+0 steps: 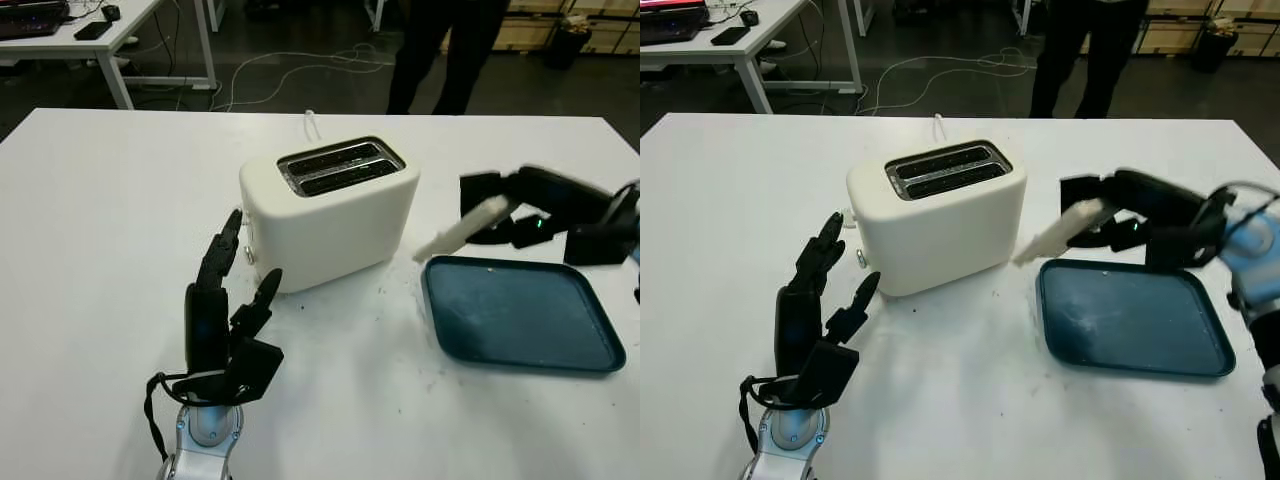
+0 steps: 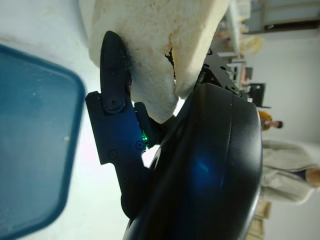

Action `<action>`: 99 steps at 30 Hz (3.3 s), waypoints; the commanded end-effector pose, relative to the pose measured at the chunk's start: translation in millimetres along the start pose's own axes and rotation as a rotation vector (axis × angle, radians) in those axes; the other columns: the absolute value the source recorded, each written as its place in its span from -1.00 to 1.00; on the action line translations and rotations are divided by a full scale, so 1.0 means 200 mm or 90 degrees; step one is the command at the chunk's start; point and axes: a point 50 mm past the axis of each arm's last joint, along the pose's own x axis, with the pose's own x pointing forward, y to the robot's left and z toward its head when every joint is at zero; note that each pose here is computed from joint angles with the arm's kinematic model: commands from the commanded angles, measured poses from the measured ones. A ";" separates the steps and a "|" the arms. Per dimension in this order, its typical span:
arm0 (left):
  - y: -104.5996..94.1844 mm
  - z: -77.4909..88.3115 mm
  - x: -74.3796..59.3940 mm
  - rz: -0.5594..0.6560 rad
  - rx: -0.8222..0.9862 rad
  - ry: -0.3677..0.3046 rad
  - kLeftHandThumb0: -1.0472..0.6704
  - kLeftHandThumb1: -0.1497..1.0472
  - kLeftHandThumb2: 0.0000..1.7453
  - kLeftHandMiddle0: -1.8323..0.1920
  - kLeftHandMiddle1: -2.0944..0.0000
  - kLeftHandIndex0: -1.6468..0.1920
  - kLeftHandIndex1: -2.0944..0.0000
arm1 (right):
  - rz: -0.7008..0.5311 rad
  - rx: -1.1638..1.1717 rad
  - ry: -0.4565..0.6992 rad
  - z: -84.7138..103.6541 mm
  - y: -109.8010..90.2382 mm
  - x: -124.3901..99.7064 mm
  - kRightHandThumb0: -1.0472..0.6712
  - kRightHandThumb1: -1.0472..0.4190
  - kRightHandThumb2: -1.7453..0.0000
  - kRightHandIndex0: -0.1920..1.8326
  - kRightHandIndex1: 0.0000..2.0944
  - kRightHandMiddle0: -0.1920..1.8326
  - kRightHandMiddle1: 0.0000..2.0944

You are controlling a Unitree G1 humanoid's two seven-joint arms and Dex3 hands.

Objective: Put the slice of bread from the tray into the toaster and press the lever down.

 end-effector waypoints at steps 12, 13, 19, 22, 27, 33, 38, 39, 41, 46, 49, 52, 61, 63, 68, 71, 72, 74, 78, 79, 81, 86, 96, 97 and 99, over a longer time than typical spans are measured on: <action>-0.03 0.00 0.00 -0.006 -0.005 0.004 -0.41 0.79 -0.70 0.66 0.50 0.47 1.00 | -0.034 -0.050 0.046 0.47 -0.44 0.14 -0.23 -0.83 0.49 0.15 0.67 -0.16 0.67; -0.03 0.00 0.00 -0.005 -0.005 0.004 -0.40 0.79 -0.71 0.66 0.50 0.47 1.00 | -0.036 -0.064 0.041 0.49 -0.46 0.16 -0.22 -0.83 0.50 0.15 0.67 -0.15 0.67; -0.02 -0.01 -0.01 0.001 -0.010 0.001 -0.40 0.79 -0.70 0.67 0.50 0.48 1.00 | -0.028 -0.100 0.066 0.66 -0.50 0.27 -0.13 -0.83 0.56 0.07 0.67 -0.20 0.67; -0.02 -0.01 -0.01 0.006 -0.009 -0.002 -0.40 0.79 -0.70 0.67 0.49 0.47 0.99 | -0.029 -0.129 0.079 0.74 -0.49 0.33 -0.07 -0.83 0.56 0.05 0.67 -0.22 0.67; -0.02 -0.02 -0.01 0.007 -0.009 -0.001 -0.38 0.79 -0.70 0.68 0.48 0.47 0.99 | 0.000 -0.142 0.080 0.73 -0.44 0.46 -0.13 -0.83 0.58 0.11 0.67 -0.08 0.67; -0.02 -0.02 0.00 0.012 -0.016 -0.004 -0.40 0.79 -0.69 0.67 0.47 0.47 0.99 | 0.036 -0.143 0.095 0.68 -0.37 0.58 -0.32 -0.83 0.61 0.26 0.67 0.10 0.67; -0.02 -0.02 0.00 0.015 -0.014 0.000 -0.41 0.79 -0.68 0.68 0.47 0.47 1.00 | 0.047 -0.124 0.123 0.65 -0.34 0.61 -0.34 -0.83 0.66 0.29 0.67 0.12 0.67; -0.01 -0.02 0.00 0.016 -0.014 0.000 -0.42 0.79 -0.68 0.68 0.47 0.47 1.00 | 0.050 -0.121 0.123 0.64 -0.34 0.61 -0.33 -0.83 0.67 0.30 0.67 0.13 0.67; -0.01 -0.02 0.00 0.016 -0.012 -0.003 -0.41 0.79 -0.68 0.69 0.47 0.48 1.00 | 0.054 -0.116 0.125 0.63 -0.34 0.61 -0.34 -0.83 0.66 0.29 0.67 0.13 0.67; 0.00 -0.02 0.00 0.017 -0.006 -0.006 -0.41 0.79 -0.68 0.68 0.47 0.46 0.99 | 0.064 -0.113 0.130 0.59 -0.33 0.60 -0.34 -0.83 0.65 0.29 0.67 0.12 0.67; 0.00 -0.02 0.01 0.017 -0.002 -0.008 -0.42 0.79 -0.68 0.68 0.46 0.46 0.99 | 0.063 -0.111 0.132 0.58 -0.34 0.60 -0.32 -0.83 0.65 0.27 0.67 0.09 0.67; 0.00 -0.01 0.02 0.016 -0.003 -0.009 -0.42 0.79 -0.69 0.68 0.46 0.46 0.99 | 0.063 -0.101 0.129 0.59 -0.36 0.58 -0.33 -0.83 0.65 0.25 0.67 0.07 0.67; -0.01 -0.01 0.03 0.013 0.007 -0.016 -0.43 0.79 -0.69 0.67 0.43 0.44 0.99 | 0.067 -0.096 0.147 0.58 -0.38 0.56 -0.33 -0.83 0.64 0.22 0.67 0.05 0.67; -0.01 -0.01 0.03 0.012 0.004 -0.014 -0.43 0.79 -0.69 0.67 0.43 0.45 0.99 | 0.070 -0.105 0.152 0.57 -0.37 0.56 -0.34 -0.83 0.64 0.23 0.67 0.05 0.67; -0.01 -0.01 0.03 0.011 0.004 -0.014 -0.42 0.79 -0.70 0.69 0.42 0.45 0.99 | 0.079 -0.117 0.152 0.56 -0.35 0.57 -0.34 -0.83 0.65 0.21 0.67 0.00 0.67; -0.01 0.00 0.02 0.010 0.006 -0.012 -0.42 0.79 -0.70 0.69 0.41 0.45 0.99 | 0.089 -0.122 0.157 0.56 -0.34 0.58 -0.36 -0.83 0.65 0.22 0.67 0.01 0.67; -0.01 0.00 0.02 0.010 0.006 -0.010 -0.42 0.79 -0.70 0.69 0.41 0.45 0.99 | 0.092 -0.125 0.158 0.56 -0.34 0.58 -0.37 -0.83 0.66 0.22 0.67 0.02 0.67; -0.01 0.00 0.02 0.011 0.007 -0.009 -0.42 0.79 -0.70 0.70 0.41 0.45 0.99 | 0.101 -0.123 0.162 0.56 -0.33 0.59 -0.37 -0.83 0.67 0.24 0.67 0.04 0.67; -0.01 0.00 0.02 0.007 0.013 -0.008 -0.43 0.79 -0.69 0.70 0.41 0.45 0.99 | 0.119 -0.132 0.167 0.56 -0.31 0.59 -0.36 -0.83 0.65 0.26 0.67 0.04 0.67; -0.01 0.00 0.02 0.007 0.013 -0.009 -0.43 0.79 -0.69 0.70 0.41 0.46 0.99 | 0.120 -0.133 0.171 0.55 -0.31 0.59 -0.35 -0.83 0.66 0.25 0.67 0.03 0.67; -0.01 0.00 0.02 0.008 0.014 -0.009 -0.42 0.79 -0.70 0.70 0.40 0.45 0.99 | 0.122 -0.134 0.174 0.55 -0.31 0.59 -0.35 -0.83 0.68 0.25 0.67 0.00 0.67; -0.01 -0.01 0.01 0.010 0.005 -0.006 -0.42 0.79 -0.70 0.70 0.40 0.45 0.99 | 0.140 -0.143 0.176 0.55 -0.30 0.59 -0.35 -0.83 0.66 0.28 0.67 -0.03 0.67; -0.02 -0.01 0.01 0.011 0.002 -0.006 -0.41 0.79 -0.69 0.71 0.39 0.46 1.00 | 0.176 -0.154 0.169 0.54 -0.27 0.59 -0.33 -0.83 0.67 0.26 0.67 -0.05 0.67; -0.02 -0.01 0.01 0.011 0.002 -0.005 -0.41 0.79 -0.69 0.71 0.39 0.46 1.00 | 0.177 -0.155 0.173 0.54 -0.27 0.59 -0.33 -0.83 0.67 0.25 0.67 -0.05 0.67; -0.03 -0.01 0.01 0.011 0.002 -0.005 -0.42 0.79 -0.68 0.71 0.40 0.46 1.00 | 0.176 -0.153 0.188 0.54 -0.26 0.60 -0.34 -0.83 0.67 0.24 0.67 -0.06 0.67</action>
